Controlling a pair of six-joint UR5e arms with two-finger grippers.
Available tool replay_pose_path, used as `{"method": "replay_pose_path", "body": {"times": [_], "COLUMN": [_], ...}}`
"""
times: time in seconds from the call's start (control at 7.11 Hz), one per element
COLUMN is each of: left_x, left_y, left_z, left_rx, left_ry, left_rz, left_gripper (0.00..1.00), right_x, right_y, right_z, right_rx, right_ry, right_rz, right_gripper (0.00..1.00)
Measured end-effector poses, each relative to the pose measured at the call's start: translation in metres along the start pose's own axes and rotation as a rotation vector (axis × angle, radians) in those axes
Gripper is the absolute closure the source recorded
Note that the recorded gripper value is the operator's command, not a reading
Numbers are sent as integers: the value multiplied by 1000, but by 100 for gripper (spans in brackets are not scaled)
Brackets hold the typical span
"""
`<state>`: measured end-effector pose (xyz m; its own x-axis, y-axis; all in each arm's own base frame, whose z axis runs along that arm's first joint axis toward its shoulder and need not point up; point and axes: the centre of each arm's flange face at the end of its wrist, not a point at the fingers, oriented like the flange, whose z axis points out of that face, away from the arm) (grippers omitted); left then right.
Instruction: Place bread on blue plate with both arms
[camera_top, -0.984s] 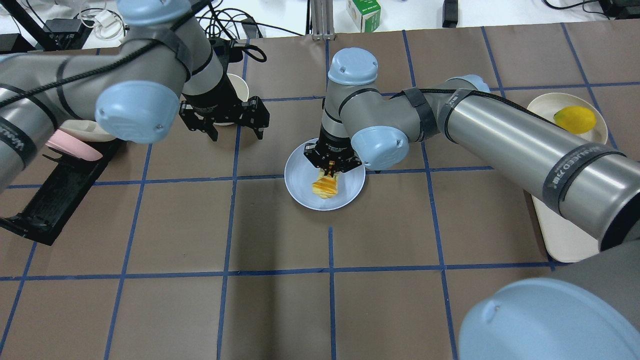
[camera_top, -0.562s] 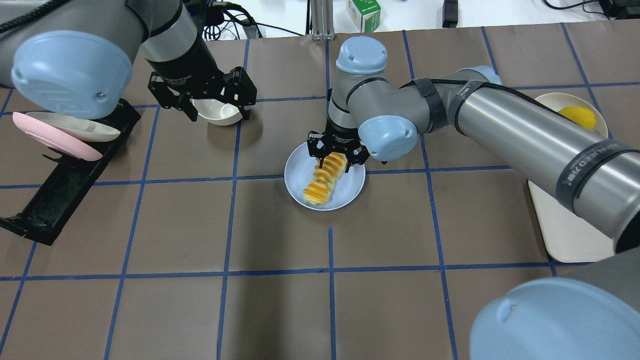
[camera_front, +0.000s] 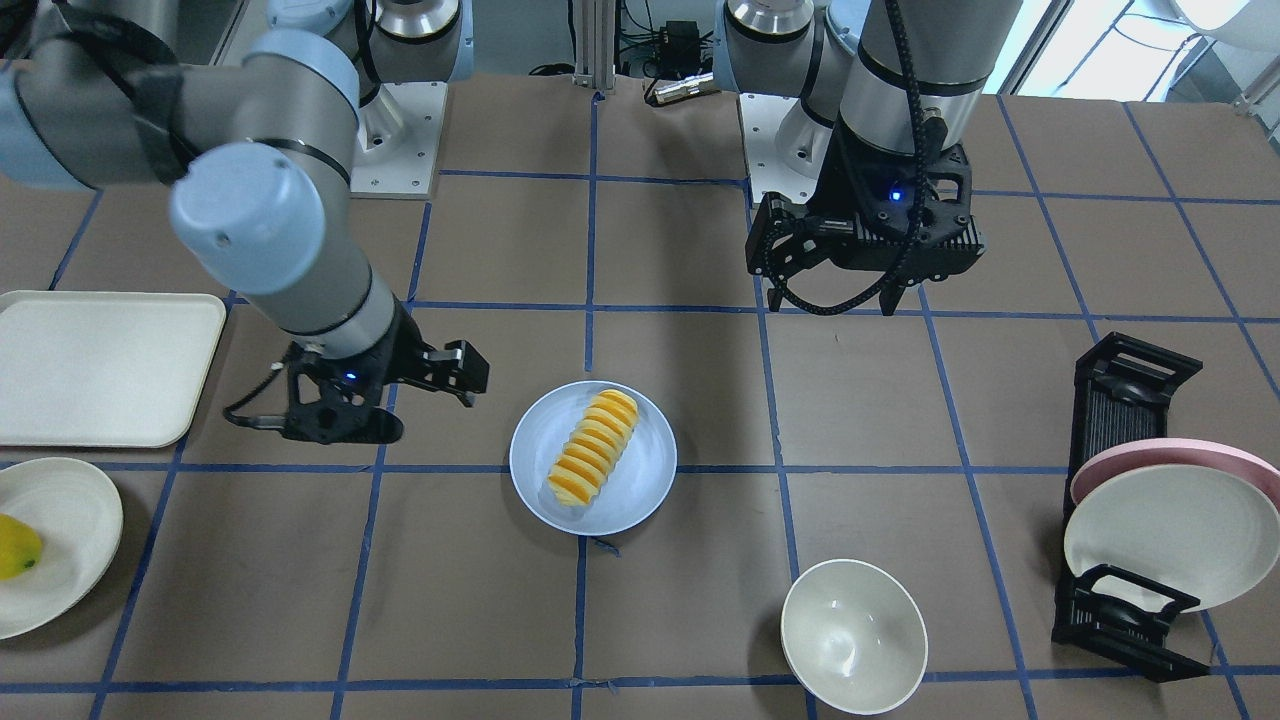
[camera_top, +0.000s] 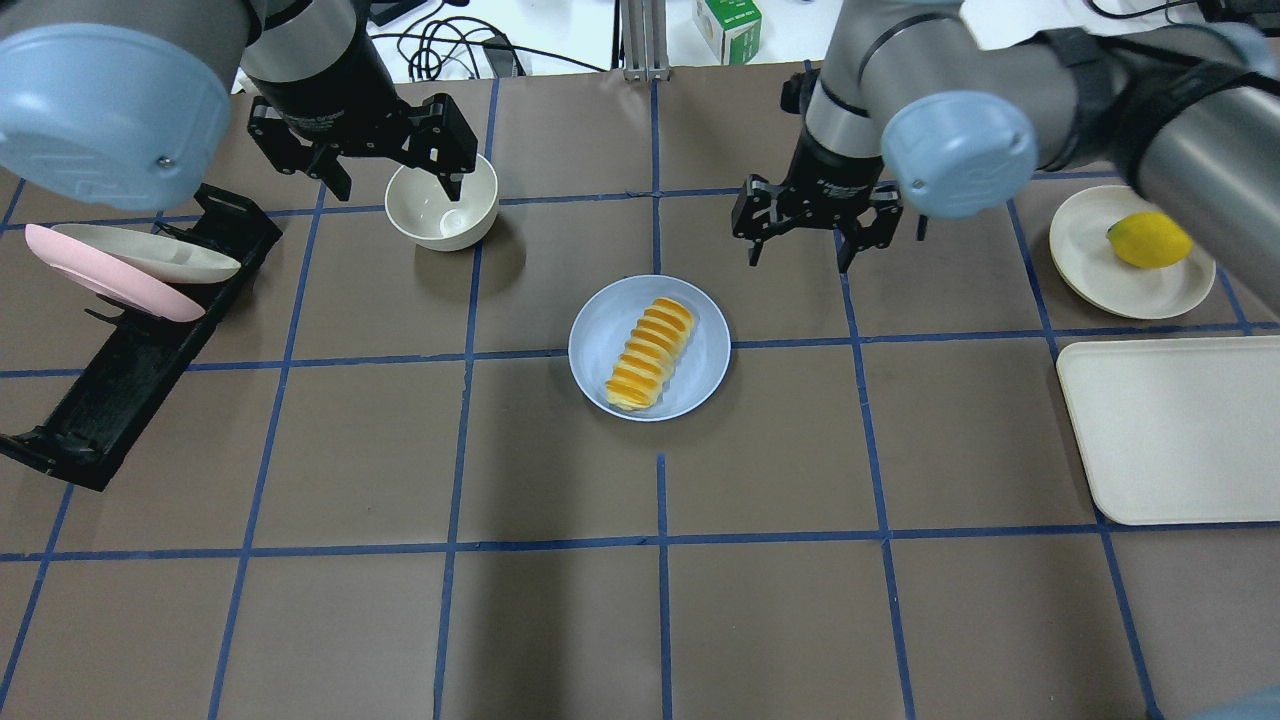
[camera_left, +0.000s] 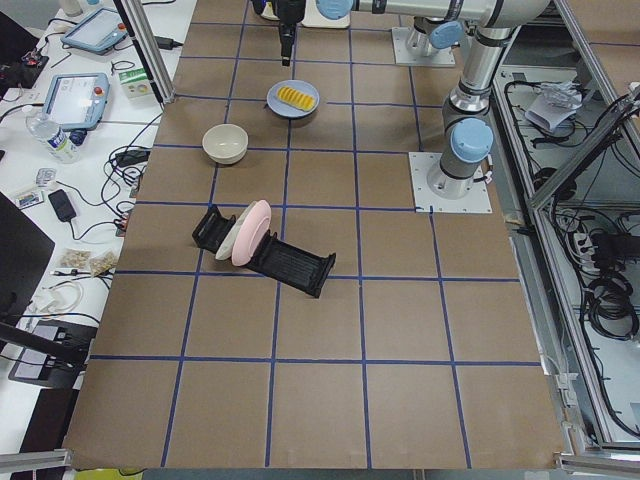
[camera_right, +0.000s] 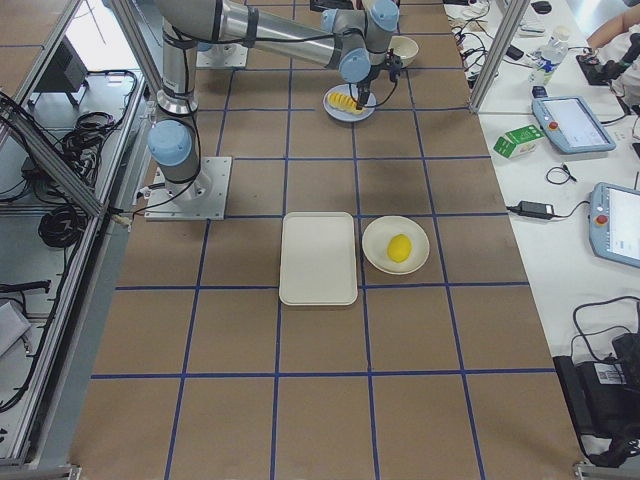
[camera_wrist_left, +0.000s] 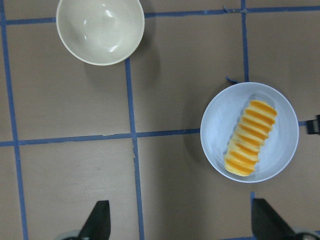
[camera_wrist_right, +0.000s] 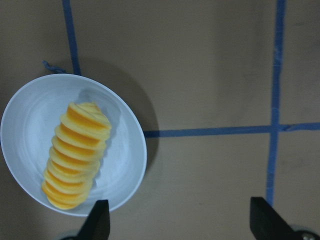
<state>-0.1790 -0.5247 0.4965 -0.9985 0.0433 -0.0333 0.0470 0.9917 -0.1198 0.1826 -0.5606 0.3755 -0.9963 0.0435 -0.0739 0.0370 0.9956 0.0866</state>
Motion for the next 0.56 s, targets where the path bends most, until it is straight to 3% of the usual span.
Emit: {"method": "replay_pose_path", "body": {"times": [0.14, 0.28, 0.42, 0.56], "left_x": [1, 1, 1, 1], "left_y": [-1, -2, -2, -2], "left_z": [0, 0, 1, 1], "left_rx": [0, 0, 0, 0], "left_ry": [-7, -10, -11, -12], "left_rz": [-2, -4, -4, -2], "left_gripper": [0, 0, 0, 0], "right_x": [14, 19, 22, 25], "right_y": [29, 61, 81, 80], "right_z": [-48, -87, -107, -108], "right_rx": [47, 103, 139, 145], "right_ry": [58, 81, 92, 96], "right_rz": [-21, -30, -30, -26], "right_gripper": [0, 0, 0, 0]}}
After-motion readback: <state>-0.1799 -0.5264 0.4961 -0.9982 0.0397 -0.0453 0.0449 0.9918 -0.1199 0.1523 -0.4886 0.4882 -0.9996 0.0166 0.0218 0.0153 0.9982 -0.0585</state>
